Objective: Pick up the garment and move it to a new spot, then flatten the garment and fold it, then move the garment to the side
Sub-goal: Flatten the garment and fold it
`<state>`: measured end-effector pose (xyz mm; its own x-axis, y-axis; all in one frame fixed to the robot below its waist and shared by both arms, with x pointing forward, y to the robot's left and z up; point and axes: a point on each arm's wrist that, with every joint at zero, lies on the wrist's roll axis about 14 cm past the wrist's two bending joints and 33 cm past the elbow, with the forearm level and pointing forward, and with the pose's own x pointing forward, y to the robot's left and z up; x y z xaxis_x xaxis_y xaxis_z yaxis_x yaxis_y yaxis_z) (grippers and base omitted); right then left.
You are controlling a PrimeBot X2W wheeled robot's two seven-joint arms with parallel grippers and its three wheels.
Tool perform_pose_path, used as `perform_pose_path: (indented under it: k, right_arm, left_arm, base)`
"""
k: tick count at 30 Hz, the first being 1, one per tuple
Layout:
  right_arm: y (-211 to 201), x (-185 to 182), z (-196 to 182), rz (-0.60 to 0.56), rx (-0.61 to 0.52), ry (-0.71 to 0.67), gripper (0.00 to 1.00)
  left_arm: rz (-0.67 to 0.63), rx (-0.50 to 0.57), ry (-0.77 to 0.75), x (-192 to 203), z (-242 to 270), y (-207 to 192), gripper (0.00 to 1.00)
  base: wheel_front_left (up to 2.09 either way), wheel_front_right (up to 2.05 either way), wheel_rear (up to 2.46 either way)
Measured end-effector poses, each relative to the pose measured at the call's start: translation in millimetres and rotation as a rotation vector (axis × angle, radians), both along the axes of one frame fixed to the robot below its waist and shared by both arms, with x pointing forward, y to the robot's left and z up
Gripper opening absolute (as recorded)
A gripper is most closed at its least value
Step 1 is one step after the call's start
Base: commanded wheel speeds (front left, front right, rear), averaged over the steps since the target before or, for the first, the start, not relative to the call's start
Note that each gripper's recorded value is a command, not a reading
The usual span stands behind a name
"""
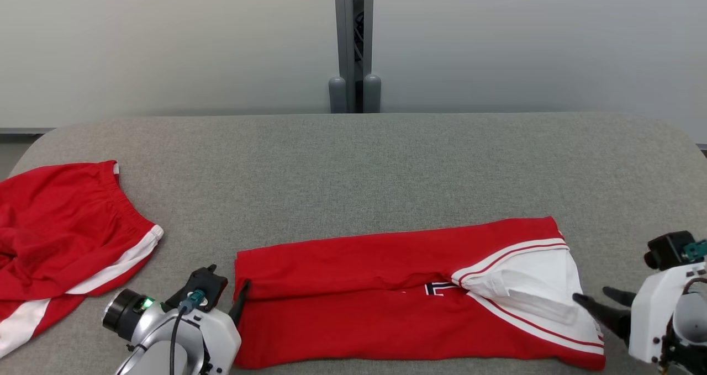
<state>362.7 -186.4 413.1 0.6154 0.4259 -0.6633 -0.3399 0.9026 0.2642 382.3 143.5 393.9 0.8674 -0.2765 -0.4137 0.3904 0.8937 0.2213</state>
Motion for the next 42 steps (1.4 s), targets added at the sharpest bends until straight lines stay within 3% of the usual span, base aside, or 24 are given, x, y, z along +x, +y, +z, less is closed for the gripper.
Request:
perform_pose_path:
  k: [9, 15, 21, 30, 42]
  right_arm:
    - [-13.4, 42.3, 45.1, -0.117, 0.063, -0.348, 1.00]
    - [-18.3, 57.3, 60.2, -0.173, 0.070, -0.464, 1.00]
    - [-24.6, 77.5, 100.9, -0.264, 0.123, -0.641, 1.00]
    - [-16.6, 48.1, 85.4, -0.374, 0.166, -0.708, 1.00]
    - [-9.1, 22.4, 44.0, -0.442, 0.153, -0.616, 1.00]
  left_arm:
    - [0.152, -0.115, -0.159, 27.3, 44.6, 9.4, 1.00]
    - [0.224, -0.166, -0.256, 33.1, 68.8, 14.3, 1.00]
    - [0.269, -0.216, -0.366, 38.4, 98.2, 13.9, 1.00]
    - [0.336, -0.280, -0.433, 22.5, 110.5, 10.5, 1.00]
    - [0.363, -0.291, -0.378, -5.7, 87.4, 9.1, 1.00]
  base:
    - [0.00, 0.00, 0.00]
    - [0.00, 0.00, 0.00]
    - [0.00, 0.00, 0.00]
    - [0.00, 0.00, 0.00]
    - [0.00, 0.00, 0.00]
